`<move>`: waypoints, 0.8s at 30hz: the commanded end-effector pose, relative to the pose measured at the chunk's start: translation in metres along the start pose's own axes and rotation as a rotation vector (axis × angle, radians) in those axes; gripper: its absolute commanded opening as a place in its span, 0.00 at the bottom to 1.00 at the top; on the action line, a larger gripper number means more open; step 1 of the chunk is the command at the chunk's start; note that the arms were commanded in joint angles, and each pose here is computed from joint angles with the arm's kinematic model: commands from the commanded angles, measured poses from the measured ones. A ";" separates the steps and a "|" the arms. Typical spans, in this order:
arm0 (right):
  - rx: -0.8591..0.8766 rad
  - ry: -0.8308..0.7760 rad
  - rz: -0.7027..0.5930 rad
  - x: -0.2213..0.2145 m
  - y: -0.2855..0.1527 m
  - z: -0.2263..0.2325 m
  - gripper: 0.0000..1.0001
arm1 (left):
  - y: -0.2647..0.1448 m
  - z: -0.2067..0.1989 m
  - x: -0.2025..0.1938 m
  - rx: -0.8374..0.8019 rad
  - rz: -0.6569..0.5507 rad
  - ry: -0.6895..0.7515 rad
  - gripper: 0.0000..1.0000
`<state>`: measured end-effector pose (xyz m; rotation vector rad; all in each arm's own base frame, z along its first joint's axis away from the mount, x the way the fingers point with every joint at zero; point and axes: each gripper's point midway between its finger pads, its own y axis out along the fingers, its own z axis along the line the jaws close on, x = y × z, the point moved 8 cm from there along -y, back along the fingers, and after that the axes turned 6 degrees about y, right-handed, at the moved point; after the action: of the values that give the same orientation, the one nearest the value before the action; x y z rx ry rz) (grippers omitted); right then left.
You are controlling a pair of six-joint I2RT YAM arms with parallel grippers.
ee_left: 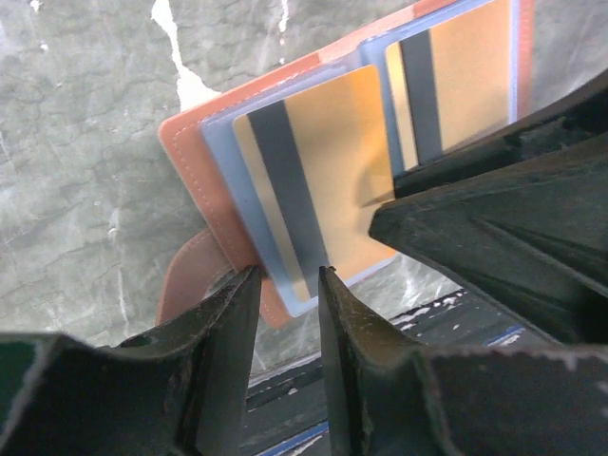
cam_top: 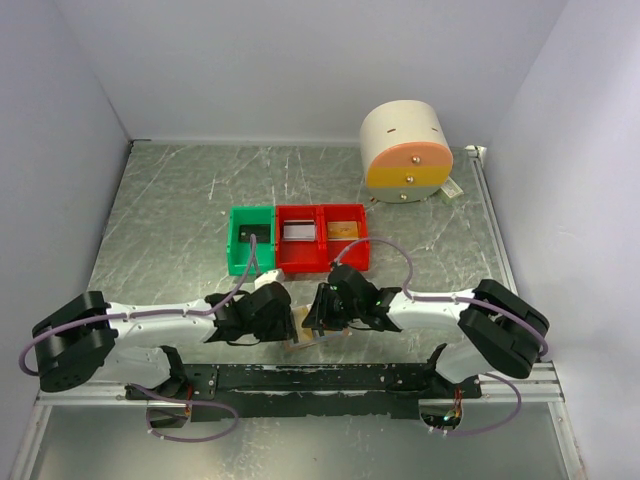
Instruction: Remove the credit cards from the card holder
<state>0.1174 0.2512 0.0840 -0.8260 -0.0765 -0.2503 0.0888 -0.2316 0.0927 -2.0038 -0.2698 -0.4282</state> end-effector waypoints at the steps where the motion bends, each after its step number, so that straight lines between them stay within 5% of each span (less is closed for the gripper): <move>1: 0.015 0.024 0.006 -0.001 0.003 -0.004 0.31 | 0.004 0.004 -0.003 0.002 0.005 -0.017 0.41; 18: 0.025 0.073 0.000 0.004 0.007 -0.006 0.27 | 0.007 0.014 -0.007 0.059 0.009 -0.009 0.32; 24: 0.092 0.076 0.020 0.002 0.008 -0.002 0.18 | 0.011 0.019 -0.011 0.082 0.028 -0.008 0.28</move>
<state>0.1214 0.2521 0.0764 -0.7825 -0.0165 -0.2607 0.0871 -0.2267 0.0836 -1.9783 -0.2666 -0.4053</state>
